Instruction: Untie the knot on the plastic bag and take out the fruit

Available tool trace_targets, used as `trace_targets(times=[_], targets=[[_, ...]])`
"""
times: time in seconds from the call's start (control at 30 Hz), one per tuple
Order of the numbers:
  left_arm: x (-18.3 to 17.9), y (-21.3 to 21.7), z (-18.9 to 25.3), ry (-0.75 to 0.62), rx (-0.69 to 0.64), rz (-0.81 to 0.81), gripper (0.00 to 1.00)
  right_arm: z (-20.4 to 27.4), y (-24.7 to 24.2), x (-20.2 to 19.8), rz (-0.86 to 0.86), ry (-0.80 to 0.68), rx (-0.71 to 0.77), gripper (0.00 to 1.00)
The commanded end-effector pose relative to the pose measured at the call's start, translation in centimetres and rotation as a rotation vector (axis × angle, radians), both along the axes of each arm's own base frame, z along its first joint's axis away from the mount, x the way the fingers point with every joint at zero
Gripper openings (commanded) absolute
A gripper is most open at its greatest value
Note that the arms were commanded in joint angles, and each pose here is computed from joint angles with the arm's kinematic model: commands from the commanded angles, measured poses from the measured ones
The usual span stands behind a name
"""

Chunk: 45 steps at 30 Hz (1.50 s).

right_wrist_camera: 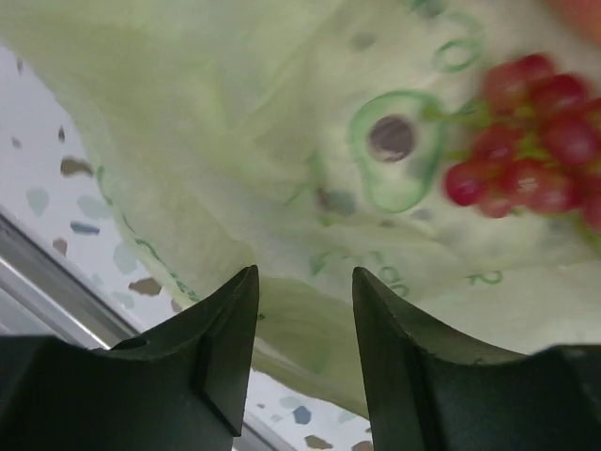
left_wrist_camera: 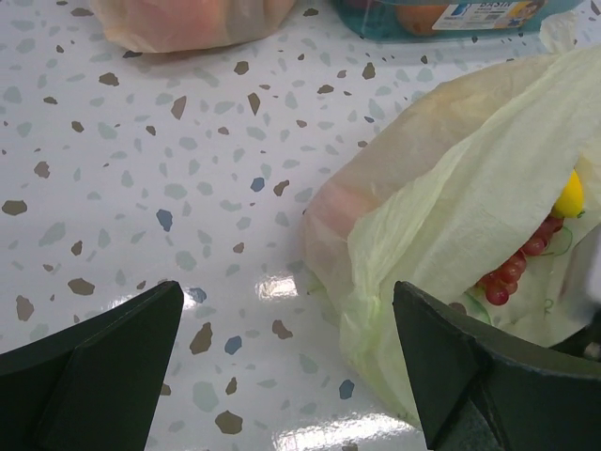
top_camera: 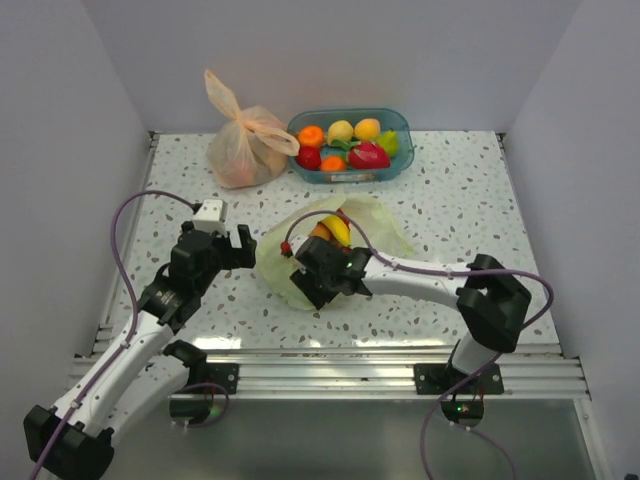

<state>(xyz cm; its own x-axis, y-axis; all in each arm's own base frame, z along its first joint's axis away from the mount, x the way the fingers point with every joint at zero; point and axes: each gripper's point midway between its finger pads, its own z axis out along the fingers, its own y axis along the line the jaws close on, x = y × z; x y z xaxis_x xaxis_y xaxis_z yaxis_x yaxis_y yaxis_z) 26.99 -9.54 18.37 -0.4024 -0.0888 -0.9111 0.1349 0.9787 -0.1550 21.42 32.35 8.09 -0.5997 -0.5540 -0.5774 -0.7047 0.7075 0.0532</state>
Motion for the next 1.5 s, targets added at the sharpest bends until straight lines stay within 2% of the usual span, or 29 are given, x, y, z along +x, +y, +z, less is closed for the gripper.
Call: trace_targets(times=[0.0, 0.07, 0.17, 0.3, 0.4, 0.53, 0.7, 0.9, 1.07, 1.2, 1.3, 1.4, 1.43, 1.47], targets=[[0.6, 0.1, 1.5, -0.056, -0.020, 0.018, 1.00, -1.6, 1.0, -3.9, 0.112, 0.069, -0.096, 0.48], [0.5, 0.1, 1.4, -0.053, -0.020, 0.016, 1.00, -2.0, 1.2, -5.0, 0.141, 0.077, -0.125, 0.48], [0.5, 0.1, 1.5, -0.056, -0.021, 0.015, 1.00, -1.1, 0.7, -4.5, 0.119, 0.044, -0.122, 0.48], [0.5, 0.1, 1.5, -0.056, -0.024, 0.013, 1.00, 1.9, 0.3, -1.9, 0.022, -0.078, -0.085, 0.57], [0.5, 0.0, 1.8, -0.061, -0.035, 0.011, 1.00, 4.0, -0.3, 1.2, -0.100, -0.148, -0.028, 0.58], [0.4, -0.1, 2.4, -0.084, -0.048, 0.008, 1.00, 4.9, -1.6, 5.1, -0.255, -0.168, 0.058, 0.59], [1.0, -0.1, 4.0, -0.138, -0.034, 0.004, 1.00, 3.1, -2.5, 8.0, -0.345, -0.157, 0.060, 0.59], [2.1, -0.7, 3.9, -0.149, -0.031, -0.013, 1.00, 1.4, -1.2, 10.0, -0.430, -0.145, 0.110, 0.59], [1.9, -0.2, 3.2, -0.134, 0.009, -0.010, 1.00, -2.1, -1.8, 10.1, -0.554, -0.101, 0.097, 0.59], [1.8, 0.4, 3.2, -0.142, 0.018, 0.013, 1.00, -4.9, -2.6, 9.2, -0.589, -0.056, 0.058, 0.58], [1.9, 0.6, 3.2, -0.139, 0.026, 0.028, 1.00, -6.2, -2.9, 8.6, -0.594, -0.037, 0.042, 0.56], [1.9, 0.8, 3.1, -0.136, 0.032, 0.035, 1.00, -6.8, -3.1, 8.3, -0.592, -0.025, 0.037, 0.48], [1.9, 0.8, 3.1, -0.138, 0.032, 0.036, 1.00, -6.6, -3.0, 8.3, -0.587, -0.026, 0.042, 0.35], [1.9, 0.8, 3.1, -0.138, 0.031, 0.040, 1.00, -6.5, -3.0, 8.3, -0.583, -0.027, 0.045, 0.30]])
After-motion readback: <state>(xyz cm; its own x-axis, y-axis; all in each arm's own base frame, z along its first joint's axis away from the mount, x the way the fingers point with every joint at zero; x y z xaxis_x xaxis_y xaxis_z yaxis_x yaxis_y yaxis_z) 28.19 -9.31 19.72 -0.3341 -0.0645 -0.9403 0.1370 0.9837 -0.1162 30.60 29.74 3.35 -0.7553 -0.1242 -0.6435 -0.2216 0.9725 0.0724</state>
